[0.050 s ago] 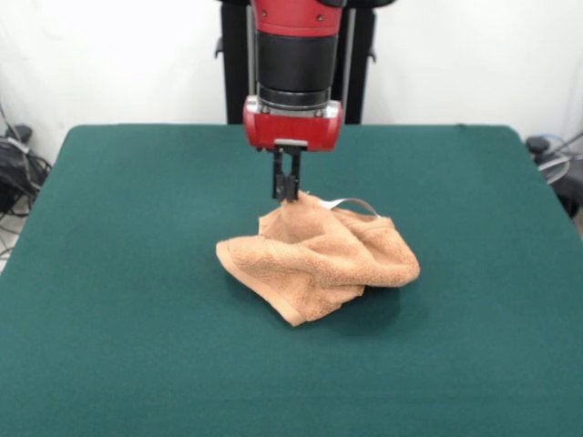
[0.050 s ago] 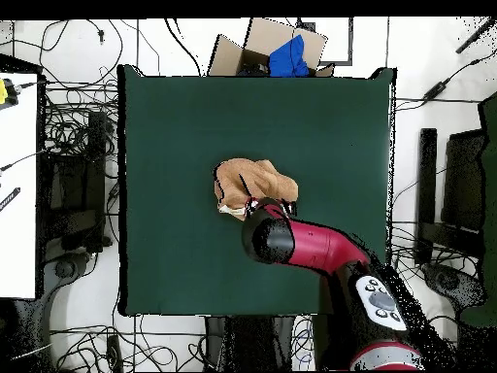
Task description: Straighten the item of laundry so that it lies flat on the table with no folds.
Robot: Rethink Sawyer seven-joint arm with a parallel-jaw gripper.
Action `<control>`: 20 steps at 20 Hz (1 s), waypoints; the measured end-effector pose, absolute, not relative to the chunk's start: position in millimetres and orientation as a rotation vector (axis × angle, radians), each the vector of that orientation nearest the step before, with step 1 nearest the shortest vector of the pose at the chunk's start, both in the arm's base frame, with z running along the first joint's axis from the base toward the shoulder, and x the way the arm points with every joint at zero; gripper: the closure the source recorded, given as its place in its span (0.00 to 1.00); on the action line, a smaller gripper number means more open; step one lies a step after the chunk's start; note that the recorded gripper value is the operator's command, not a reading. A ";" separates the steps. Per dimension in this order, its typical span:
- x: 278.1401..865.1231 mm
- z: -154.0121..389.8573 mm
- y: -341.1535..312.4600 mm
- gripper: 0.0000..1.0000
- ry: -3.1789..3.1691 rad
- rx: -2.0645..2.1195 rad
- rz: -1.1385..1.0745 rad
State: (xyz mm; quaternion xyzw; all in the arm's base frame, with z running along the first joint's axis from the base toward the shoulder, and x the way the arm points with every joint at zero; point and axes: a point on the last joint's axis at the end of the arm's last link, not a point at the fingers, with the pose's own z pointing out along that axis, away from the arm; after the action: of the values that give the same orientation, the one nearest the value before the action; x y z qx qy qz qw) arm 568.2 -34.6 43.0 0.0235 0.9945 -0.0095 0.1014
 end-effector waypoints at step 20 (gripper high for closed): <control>567.3 42.3 -44.7 1.00 2.938 0.096 -0.029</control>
State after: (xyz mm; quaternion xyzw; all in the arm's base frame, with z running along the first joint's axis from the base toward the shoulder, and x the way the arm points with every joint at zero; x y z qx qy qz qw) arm 567.3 -44.7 42.3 0.0327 0.9943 -0.0097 0.1008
